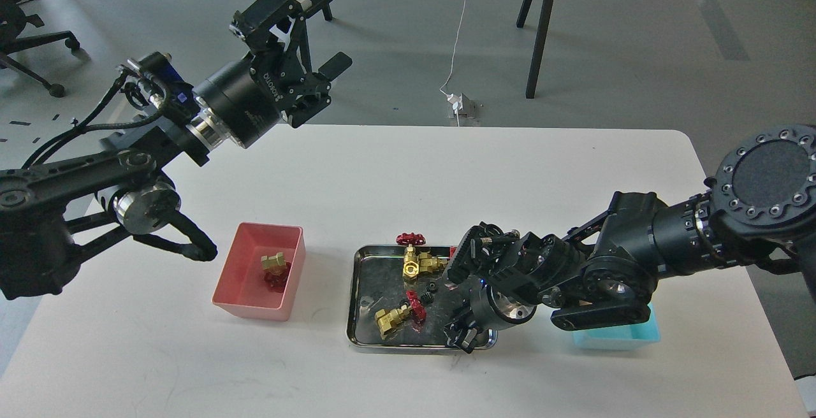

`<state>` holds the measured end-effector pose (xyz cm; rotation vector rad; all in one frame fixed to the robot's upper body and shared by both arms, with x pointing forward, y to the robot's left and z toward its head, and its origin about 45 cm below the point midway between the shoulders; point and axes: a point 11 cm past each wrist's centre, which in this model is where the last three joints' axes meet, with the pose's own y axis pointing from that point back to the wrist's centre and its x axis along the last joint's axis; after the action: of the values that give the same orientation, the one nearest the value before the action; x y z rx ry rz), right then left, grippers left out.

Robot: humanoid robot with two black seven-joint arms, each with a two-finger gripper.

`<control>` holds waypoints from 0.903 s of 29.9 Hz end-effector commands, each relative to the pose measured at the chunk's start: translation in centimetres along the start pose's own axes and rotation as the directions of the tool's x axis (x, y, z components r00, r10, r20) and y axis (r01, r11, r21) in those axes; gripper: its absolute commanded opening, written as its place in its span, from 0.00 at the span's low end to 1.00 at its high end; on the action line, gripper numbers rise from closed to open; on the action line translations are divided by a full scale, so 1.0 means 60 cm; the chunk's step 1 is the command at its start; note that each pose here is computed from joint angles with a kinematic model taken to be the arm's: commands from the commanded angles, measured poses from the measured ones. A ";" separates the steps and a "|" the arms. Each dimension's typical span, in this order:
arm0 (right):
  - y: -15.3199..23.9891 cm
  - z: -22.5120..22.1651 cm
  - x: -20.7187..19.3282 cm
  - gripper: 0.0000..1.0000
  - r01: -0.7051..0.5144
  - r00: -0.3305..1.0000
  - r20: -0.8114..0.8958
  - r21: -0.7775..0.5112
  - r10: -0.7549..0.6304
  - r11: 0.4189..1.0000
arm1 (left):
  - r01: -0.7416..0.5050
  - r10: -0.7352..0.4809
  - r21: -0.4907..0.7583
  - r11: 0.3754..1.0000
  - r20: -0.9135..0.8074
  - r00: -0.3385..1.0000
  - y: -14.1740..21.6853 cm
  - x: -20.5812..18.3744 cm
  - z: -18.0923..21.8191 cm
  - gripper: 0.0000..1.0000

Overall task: Place valve in pink box and gear in blue box
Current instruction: 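Lift the black gear and carry it over the blue box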

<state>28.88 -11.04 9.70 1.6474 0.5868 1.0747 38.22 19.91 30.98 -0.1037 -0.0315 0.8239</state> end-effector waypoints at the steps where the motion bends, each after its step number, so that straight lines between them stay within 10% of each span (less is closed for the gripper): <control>1: 0.000 -0.001 0.000 0.22 0.001 1.000 -0.001 0.001 -0.001 1.000 | -0.004 0.004 0.009 1.000 -0.007 1.000 0.004 0.000 -0.008 0.99; 16: 0.076 0.000 0.046 0.17 -0.048 0.998 -0.038 0.010 0.048 0.999 | 0.009 -0.009 0.006 1.000 -0.025 1.000 -0.006 -0.012 -0.015 0.99; 27: 0.234 0.194 -0.153 0.17 -0.045 0.932 0.338 -0.250 0.130 0.967 | 0.024 -0.023 0.012 1.000 -0.056 0.998 -0.011 -0.028 -0.032 0.99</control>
<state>32.92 -25.02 18.21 1.6309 0.2280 0.9037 37.83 18.08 29.52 -0.1159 0.0152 0.7980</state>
